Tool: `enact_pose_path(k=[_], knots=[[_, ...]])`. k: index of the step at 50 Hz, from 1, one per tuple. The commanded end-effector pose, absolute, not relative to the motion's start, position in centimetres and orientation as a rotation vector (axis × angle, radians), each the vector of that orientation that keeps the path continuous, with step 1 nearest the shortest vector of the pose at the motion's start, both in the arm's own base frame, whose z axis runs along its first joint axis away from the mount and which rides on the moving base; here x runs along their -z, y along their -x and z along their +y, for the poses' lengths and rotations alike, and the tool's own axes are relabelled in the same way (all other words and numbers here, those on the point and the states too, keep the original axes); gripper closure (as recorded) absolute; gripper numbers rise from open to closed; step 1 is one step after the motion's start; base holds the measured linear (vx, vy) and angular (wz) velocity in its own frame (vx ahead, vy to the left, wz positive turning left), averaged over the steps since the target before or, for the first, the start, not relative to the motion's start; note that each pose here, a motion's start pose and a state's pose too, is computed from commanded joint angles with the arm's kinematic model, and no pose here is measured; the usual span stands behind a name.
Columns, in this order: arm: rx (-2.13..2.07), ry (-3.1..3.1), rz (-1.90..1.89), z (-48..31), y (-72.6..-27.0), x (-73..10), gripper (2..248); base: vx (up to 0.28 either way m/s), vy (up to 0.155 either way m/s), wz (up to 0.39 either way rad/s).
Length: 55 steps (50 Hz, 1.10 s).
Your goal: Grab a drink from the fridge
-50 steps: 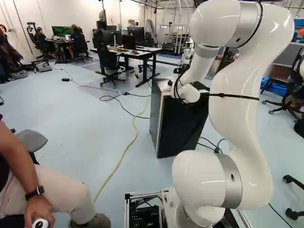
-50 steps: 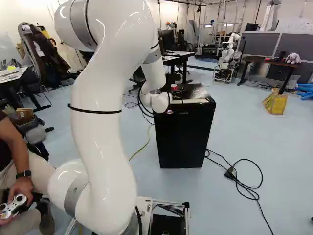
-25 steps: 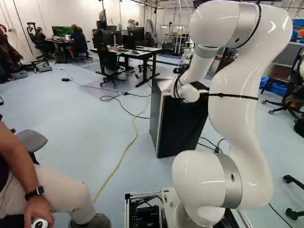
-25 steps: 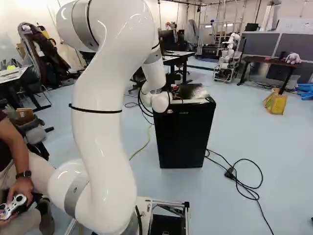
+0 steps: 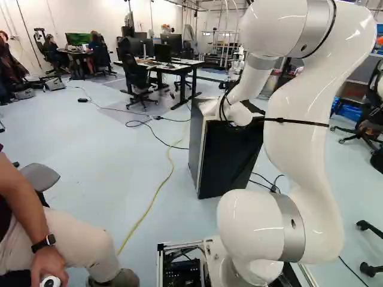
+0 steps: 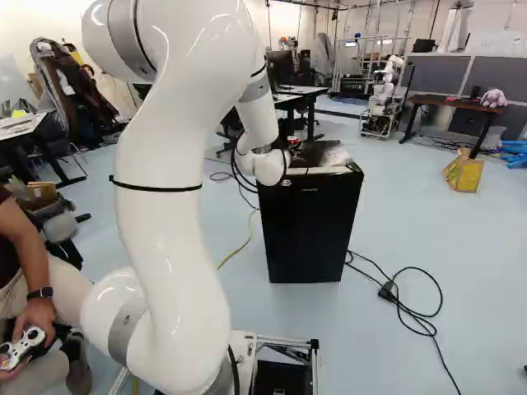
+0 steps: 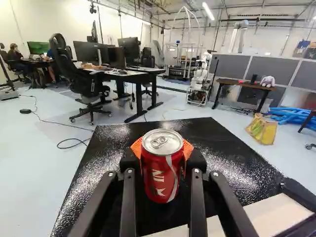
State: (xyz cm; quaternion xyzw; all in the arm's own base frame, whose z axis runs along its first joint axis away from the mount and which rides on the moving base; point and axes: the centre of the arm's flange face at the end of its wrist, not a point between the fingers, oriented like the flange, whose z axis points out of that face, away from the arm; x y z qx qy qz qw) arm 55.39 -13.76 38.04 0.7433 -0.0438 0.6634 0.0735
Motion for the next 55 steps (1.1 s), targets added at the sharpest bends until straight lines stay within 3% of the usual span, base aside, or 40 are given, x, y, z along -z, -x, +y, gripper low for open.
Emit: enact_pose_path(k=[55], knots=[[-1.998, -2.249, -0.117, -11.4, -52.5, -40.0, 153, 0.0, 0.0, 0.0]])
